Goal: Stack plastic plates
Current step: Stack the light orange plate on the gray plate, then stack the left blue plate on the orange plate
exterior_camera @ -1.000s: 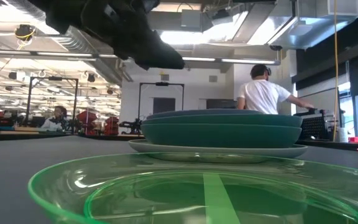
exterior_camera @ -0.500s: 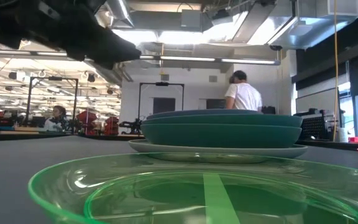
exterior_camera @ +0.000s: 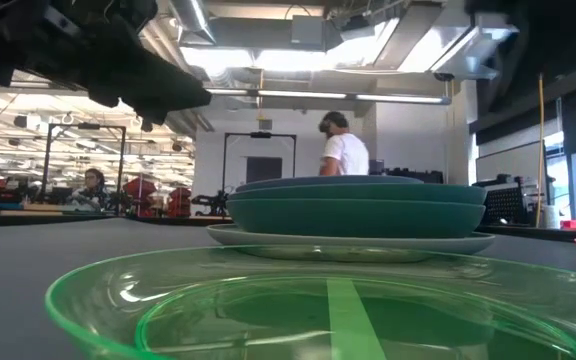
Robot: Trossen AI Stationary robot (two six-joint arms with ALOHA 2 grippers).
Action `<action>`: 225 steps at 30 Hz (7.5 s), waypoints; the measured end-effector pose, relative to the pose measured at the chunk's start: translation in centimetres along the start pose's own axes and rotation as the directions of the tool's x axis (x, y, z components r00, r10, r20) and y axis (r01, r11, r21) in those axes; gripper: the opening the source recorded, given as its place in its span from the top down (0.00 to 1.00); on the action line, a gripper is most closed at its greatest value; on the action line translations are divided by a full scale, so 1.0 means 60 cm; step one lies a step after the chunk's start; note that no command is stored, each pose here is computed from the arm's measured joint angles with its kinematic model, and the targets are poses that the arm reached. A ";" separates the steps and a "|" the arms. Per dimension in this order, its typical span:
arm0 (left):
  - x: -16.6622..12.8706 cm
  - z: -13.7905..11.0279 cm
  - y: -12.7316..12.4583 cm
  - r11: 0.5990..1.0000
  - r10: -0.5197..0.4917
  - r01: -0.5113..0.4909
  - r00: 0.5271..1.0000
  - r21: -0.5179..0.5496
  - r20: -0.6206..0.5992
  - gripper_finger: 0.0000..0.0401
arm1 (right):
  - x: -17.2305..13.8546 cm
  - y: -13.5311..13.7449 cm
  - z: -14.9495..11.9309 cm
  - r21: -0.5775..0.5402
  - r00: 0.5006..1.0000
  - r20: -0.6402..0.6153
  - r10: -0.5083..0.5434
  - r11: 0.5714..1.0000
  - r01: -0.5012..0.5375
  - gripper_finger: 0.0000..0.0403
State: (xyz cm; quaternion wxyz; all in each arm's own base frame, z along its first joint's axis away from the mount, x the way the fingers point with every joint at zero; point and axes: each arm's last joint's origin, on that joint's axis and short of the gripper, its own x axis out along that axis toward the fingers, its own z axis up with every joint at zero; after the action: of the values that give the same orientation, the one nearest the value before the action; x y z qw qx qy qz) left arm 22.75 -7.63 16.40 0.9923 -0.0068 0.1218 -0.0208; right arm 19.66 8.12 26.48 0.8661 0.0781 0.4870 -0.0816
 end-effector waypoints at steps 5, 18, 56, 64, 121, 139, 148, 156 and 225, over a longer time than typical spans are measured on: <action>0.000 0.000 0.001 1.000 0.025 -0.025 1.000 -0.006 0.004 0.74 | 0.015 -0.032 -0.036 0.035 0.971 -0.176 -0.161 0.985 0.169 0.60; 0.000 0.001 0.002 0.998 0.049 -0.049 0.999 -0.026 0.012 0.74 | 0.117 -0.072 -0.076 -0.076 0.848 -0.525 -0.073 0.996 0.039 0.60; 0.000 -0.002 0.003 0.998 0.053 -0.053 0.999 -0.019 -0.010 0.74 | 0.179 -0.104 -0.073 -0.266 0.617 -0.784 -0.066 0.934 -0.239 0.99; 0.000 -0.002 0.003 0.999 0.048 -0.048 0.999 -0.020 -0.006 0.74 | 0.134 -0.096 -0.030 -0.245 0.655 -0.754 -0.052 0.947 -0.207 1.00; 0.000 -0.004 0.001 0.998 0.032 -0.033 0.999 -0.048 -0.021 0.74 | 0.187 -0.109 0.214 -0.187 0.984 -0.175 -0.039 0.982 0.005 0.70; 0.002 0.026 0.013 0.962 -0.175 0.023 0.815 -0.271 -0.552 0.65 | 0.132 0.044 0.127 -0.397 0.982 0.151 0.109 0.917 -0.041 0.54; -0.037 0.015 -0.025 0.885 -0.307 -0.130 0.560 -0.447 -0.770 0.63 | 0.154 0.090 0.070 -0.445 0.921 0.317 0.225 0.893 -0.065 0.54; -0.075 -0.036 -0.049 0.903 -0.209 -0.243 0.470 -0.354 -0.857 0.63 | 0.145 0.119 0.047 -0.428 0.918 0.341 0.201 0.903 -0.038 0.54; 0.052 0.127 0.088 0.838 0.499 -0.520 0.853 -0.163 -0.154 0.98 | 0.068 0.118 0.061 -0.303 0.830 0.557 -0.025 0.924 0.231 0.54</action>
State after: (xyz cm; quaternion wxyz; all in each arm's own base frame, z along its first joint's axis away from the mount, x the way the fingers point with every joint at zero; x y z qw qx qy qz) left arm 27.81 -2.44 22.95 0.9484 -0.0722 0.1726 0.2560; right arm 26.32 13.98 25.26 0.9600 -0.1406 0.2319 -0.0692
